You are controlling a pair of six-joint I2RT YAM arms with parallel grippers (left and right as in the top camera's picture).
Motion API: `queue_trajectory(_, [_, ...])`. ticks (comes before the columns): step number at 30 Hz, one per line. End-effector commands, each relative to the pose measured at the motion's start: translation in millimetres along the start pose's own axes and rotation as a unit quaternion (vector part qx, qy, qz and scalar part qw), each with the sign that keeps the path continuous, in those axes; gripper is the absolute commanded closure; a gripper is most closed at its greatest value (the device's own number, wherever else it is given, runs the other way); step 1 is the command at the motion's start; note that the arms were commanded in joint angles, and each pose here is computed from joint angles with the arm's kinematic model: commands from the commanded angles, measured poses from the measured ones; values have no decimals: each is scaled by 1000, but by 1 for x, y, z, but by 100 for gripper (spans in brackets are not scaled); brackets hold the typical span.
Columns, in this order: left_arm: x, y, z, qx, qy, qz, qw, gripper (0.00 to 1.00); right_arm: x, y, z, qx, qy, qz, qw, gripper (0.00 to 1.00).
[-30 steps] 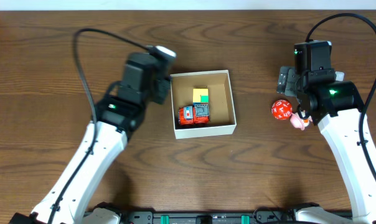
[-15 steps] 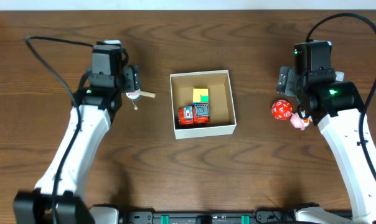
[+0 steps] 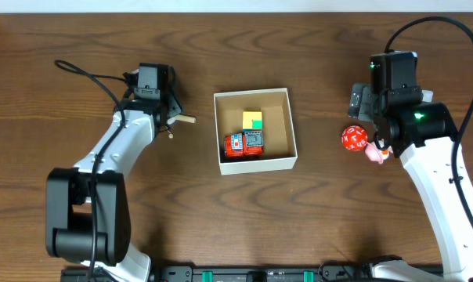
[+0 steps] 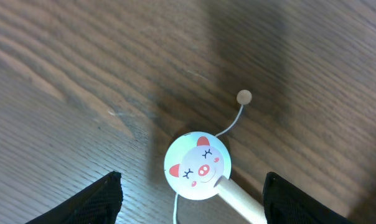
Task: Pack container
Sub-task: 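Move the left gripper back and grasp the pig-face stick toy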
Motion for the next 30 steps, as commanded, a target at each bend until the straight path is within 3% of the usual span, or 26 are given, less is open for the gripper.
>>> queue_trajectory(1, [0, -1, 7, -9, 94, 4, 996, 27, -5, 6, 5, -11, -7, -5, 1000, 1])
queue_trajectory(11, [-11, -9, -7, 29, 222, -18, 975, 28, -5, 6, 5, -11, -7, -5, 1000, 1])
queue_trajectory(19, [-30, -10, -22, 45, 203, -33, 978, 29, -5, 6, 5, -11, -7, -5, 1000, 1])
queue_trajectory(23, [-40, -8, -30, 49, 189, -40, 980, 37, -5, 6, 5, -11, -7, -5, 1000, 1])
queue_trajectory(30, [-40, -6, -42, 65, 196, -27, 978, 39, -5, 6, 5, -11, -7, -5, 1000, 1])
Point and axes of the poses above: each gripper's point midway between its finger pads, its own y axis back along the fingers, its own x axis along the line the jaws close on, z = x × y, the point moved 2 cm from there along y, back along the fingers, and after that the axes turned 1 degree about y, right-handed, at the moved point
